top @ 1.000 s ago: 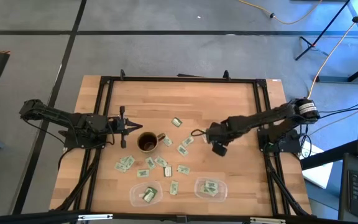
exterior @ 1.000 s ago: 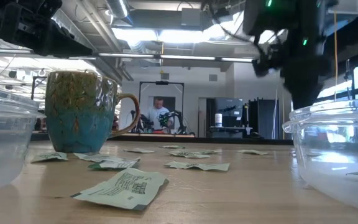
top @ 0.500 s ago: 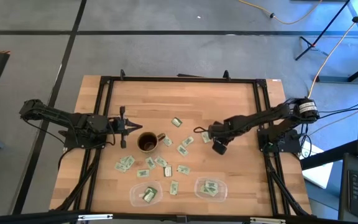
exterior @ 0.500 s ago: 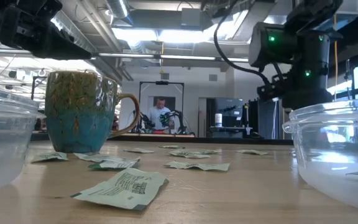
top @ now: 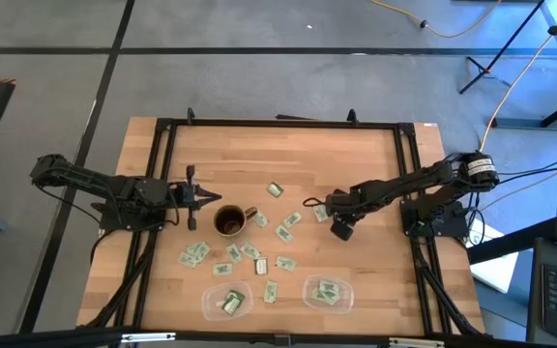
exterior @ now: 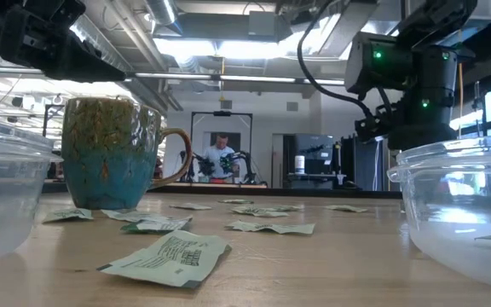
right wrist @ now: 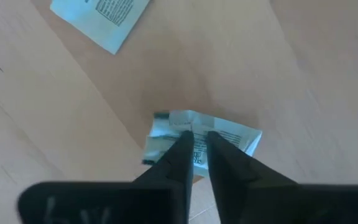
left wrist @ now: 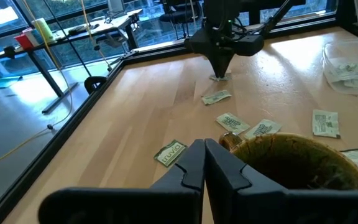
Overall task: Pick and place items into bin
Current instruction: Put the white stevia packet into the right transparent bin
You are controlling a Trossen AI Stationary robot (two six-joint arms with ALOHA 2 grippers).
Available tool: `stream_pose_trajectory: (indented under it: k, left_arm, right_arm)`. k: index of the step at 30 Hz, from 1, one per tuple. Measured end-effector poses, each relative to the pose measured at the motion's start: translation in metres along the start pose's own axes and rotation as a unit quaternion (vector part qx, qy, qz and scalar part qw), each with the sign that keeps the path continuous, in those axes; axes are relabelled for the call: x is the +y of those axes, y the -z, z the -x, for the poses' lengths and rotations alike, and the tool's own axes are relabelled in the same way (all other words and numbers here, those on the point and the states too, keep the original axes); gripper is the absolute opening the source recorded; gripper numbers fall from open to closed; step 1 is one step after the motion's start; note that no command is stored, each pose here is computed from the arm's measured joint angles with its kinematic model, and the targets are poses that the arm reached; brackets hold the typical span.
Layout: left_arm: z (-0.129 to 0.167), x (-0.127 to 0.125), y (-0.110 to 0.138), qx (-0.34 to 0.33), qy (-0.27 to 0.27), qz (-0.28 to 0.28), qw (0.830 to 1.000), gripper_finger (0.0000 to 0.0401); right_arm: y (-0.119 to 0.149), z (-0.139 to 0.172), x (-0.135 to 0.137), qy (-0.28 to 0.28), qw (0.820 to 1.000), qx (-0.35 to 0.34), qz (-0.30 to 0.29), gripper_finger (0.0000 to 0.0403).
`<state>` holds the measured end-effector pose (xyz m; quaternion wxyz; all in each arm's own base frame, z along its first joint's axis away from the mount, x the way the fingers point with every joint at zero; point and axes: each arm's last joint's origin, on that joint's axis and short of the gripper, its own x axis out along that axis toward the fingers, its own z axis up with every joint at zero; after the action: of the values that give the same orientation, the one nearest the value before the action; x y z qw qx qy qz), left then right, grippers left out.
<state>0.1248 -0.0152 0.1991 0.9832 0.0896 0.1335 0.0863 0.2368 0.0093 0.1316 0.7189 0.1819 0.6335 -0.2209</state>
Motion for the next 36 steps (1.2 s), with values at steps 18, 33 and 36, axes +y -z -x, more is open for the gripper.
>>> stream_pose_trajectory:
  k: [18,33,36]
  left_arm:
    - [0.0,0.0,0.0,0.0,0.0,0.004,1.0,0.0008]
    - [0.0,0.0,0.0,0.0,0.0,0.006,1.0,0.0006]
    - [0.0,0.0,0.0,0.0,0.0,0.006,1.0,0.0006]
  right_arm:
    - [-0.013,0.036,0.031,-0.038,0.998,-0.03,0.035,0.0002]
    - [0.036,0.13,0.156,-0.256,0.921,-0.188,0.224,0.0002]
    - [0.051,0.131,0.168,-0.275,0.909,-0.192,0.25,0.0002]
